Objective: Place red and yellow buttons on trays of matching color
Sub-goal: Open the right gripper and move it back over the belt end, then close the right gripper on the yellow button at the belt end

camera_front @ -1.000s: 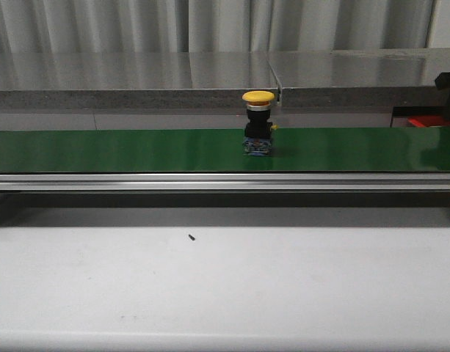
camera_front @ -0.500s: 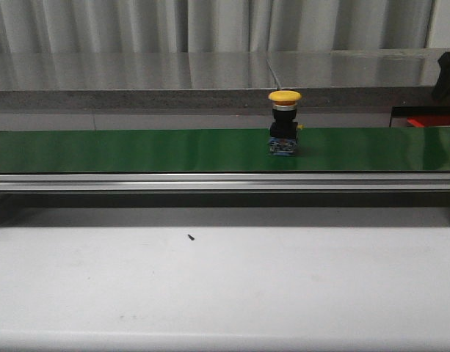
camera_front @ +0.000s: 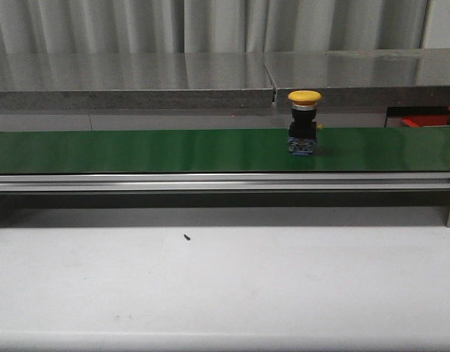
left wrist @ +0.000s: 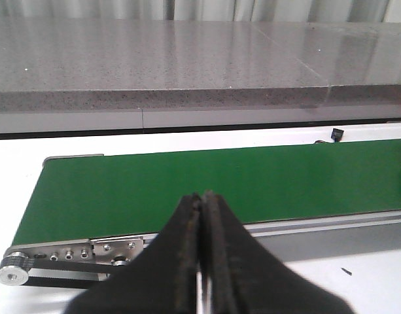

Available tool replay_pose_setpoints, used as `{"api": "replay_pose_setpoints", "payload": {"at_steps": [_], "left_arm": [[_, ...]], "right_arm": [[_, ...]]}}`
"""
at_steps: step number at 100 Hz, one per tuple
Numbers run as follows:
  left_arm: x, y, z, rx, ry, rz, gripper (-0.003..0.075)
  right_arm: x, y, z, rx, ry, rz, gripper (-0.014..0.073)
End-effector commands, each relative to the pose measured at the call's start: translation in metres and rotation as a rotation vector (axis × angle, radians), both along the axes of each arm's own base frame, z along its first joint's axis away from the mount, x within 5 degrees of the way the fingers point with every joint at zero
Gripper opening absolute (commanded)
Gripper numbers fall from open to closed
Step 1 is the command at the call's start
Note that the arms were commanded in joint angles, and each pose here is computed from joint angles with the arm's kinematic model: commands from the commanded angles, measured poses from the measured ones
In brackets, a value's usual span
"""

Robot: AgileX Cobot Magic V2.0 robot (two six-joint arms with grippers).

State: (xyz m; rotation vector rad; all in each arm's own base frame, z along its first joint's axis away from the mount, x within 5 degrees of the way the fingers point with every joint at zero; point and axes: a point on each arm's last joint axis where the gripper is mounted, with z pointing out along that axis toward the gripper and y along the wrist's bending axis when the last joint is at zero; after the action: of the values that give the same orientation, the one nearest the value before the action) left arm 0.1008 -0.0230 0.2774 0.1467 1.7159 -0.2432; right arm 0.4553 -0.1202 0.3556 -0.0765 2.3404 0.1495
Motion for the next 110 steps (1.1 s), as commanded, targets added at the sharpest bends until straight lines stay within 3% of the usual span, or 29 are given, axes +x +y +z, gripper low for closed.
{"api": "replay_pose_setpoints", "payload": {"at_steps": [1,36,66,90,110], "left_arm": [[0.001,0.002,0.011,-0.034,-0.036,0.023,-0.0019],[0.001,0.002,0.011,-0.034,-0.036,0.023,-0.0019],[0.001,0.002,0.011,-0.034,-0.036,0.023,-0.0019],[0.001,0.002,0.011,-0.034,-0.036,0.023,-0.0019],[0.001,0.002,0.011,-0.034,-0.036,0.023,-0.0019]], "right_arm": [[-0.029,0.018,0.053,-0.023,-0.114,0.025,0.0636],[-0.097,0.059,0.061,-0.029,-0.104,0.061,0.0636],[-0.154,0.073,0.021,-0.033,-0.036,0.054,0.0636],[-0.165,0.082,-0.026,-0.037,0.074,0.096,0.0636],[-0.159,0.1,-0.032,-0.087,0.031,0.174,0.0636]]}}
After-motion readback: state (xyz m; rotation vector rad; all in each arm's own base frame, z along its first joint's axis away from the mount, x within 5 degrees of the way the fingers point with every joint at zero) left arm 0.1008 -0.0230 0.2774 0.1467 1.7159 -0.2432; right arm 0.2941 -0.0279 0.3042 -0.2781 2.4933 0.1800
